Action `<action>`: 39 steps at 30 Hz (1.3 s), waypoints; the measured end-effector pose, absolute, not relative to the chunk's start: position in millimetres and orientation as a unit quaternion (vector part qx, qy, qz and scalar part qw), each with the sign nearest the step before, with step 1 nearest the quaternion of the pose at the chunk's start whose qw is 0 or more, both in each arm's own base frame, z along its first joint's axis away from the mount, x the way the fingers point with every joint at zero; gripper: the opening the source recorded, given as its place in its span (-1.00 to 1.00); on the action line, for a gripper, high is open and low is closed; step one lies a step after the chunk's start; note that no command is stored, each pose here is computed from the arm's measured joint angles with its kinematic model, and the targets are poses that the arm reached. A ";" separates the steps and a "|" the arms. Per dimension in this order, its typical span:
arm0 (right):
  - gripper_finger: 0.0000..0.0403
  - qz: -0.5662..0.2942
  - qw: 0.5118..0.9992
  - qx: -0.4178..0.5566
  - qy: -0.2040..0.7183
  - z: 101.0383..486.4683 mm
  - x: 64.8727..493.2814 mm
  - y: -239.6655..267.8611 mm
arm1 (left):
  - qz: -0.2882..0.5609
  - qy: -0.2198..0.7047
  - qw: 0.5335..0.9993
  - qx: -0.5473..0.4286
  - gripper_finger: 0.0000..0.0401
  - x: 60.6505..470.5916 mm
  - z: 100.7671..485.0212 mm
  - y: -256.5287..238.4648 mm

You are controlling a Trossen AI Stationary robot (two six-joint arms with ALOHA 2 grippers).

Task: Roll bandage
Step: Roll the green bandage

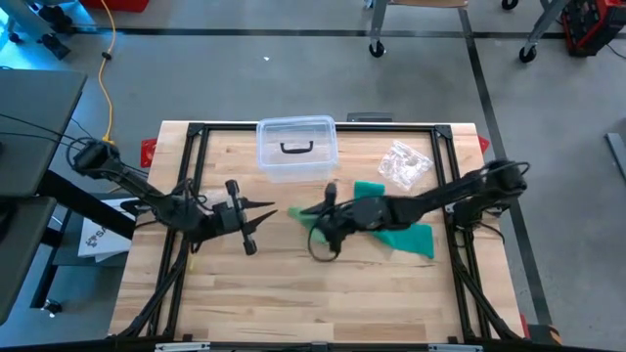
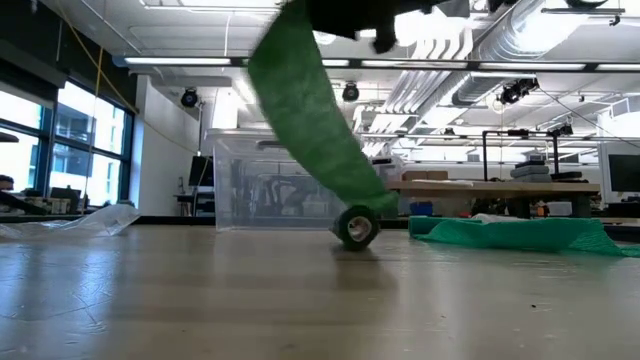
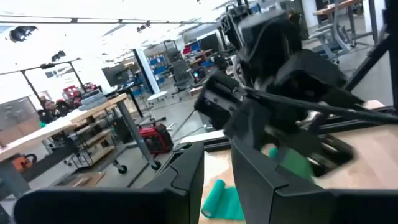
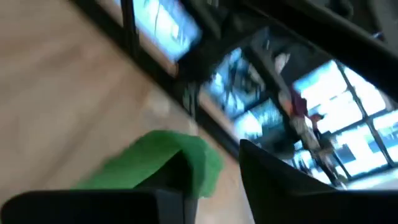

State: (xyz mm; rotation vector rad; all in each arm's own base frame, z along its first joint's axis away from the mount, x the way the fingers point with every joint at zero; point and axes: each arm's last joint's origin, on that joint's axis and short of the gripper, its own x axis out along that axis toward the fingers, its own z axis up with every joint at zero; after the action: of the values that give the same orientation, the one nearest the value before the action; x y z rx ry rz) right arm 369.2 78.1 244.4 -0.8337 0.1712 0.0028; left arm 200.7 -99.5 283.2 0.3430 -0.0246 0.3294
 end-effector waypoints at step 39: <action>0.12 0.011 0.868 -0.254 0.426 284.2 426.1 102.6 | 0.201 0.011 0.978 0.061 -0.64 132.7 292.7 -168.0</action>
State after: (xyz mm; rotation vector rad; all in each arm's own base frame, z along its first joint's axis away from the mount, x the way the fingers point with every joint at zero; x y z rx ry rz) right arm 426.1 102.6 284.2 -0.5317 0.8923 0.0238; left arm 132.7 -168.0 292.7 0.1229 0.0213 0.4056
